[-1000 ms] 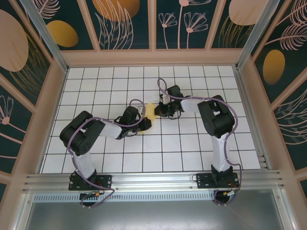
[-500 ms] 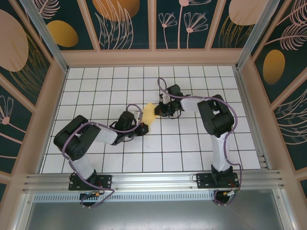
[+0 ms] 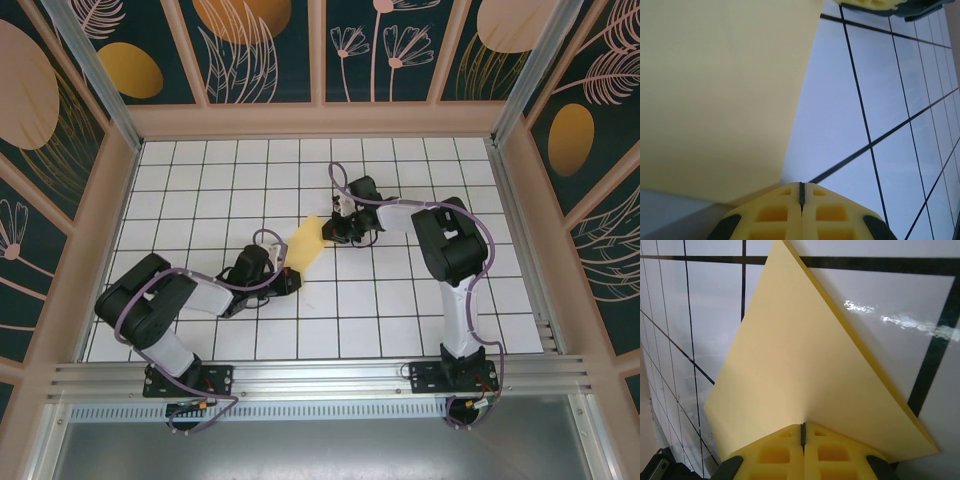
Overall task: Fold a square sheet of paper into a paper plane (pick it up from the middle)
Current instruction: First fold in half a square sheet of paper at the center of the table.
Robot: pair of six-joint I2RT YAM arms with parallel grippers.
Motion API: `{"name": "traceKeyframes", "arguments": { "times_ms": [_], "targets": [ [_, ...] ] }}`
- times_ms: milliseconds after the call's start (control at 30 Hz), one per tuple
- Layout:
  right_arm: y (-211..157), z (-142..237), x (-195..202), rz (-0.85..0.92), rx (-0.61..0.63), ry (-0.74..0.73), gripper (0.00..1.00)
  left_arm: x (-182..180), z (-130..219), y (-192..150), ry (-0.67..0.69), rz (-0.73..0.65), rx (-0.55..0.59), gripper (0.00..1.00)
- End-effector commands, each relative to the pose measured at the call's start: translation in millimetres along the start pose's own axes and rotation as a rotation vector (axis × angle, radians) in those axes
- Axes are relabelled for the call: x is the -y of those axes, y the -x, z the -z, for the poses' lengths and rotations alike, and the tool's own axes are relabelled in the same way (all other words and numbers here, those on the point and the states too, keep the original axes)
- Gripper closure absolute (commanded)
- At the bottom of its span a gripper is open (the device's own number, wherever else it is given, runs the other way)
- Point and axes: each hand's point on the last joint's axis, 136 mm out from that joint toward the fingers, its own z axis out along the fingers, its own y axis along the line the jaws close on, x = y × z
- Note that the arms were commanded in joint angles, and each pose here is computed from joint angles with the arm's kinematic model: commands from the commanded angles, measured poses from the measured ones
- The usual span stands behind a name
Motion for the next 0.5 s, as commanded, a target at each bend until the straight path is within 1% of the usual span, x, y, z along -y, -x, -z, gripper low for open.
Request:
{"name": "traceKeyframes", "arguments": {
  "times_ms": [0,133,233,300,333,400,467],
  "targets": [
    [-22.8,-13.8,66.3,-0.075,-0.056,-0.218,1.0,-34.6,13.6,-51.0,0.156,0.044,-0.197,1.0],
    [2.4,-3.1,33.8,-0.009,-0.012,-0.168,1.0,-12.7,19.6,-2.2,0.189,-0.03,-0.072,1.0],
    [21.4,9.4,2.0,0.049,0.031,-0.136,1.0,-3.1,28.0,36.3,0.234,-0.032,0.042,1.0],
    [27.6,14.7,-15.2,0.068,0.049,-0.129,0.98,-4.8,35.3,56.8,0.265,-0.016,0.108,0.95],
    [28.7,15.4,-23.6,0.076,0.056,-0.128,0.95,-8.1,40.0,66.6,0.277,-0.002,0.143,0.91],
    [28.2,15.3,-31.9,0.083,0.067,-0.147,0.93,-20.9,50.5,81.8,0.311,0.045,0.203,0.86],
    [16.9,5.2,-44.5,0.096,0.056,-0.158,0.9,-42.2,64.0,95.0,0.369,0.12,0.263,0.8]
  ]
}}
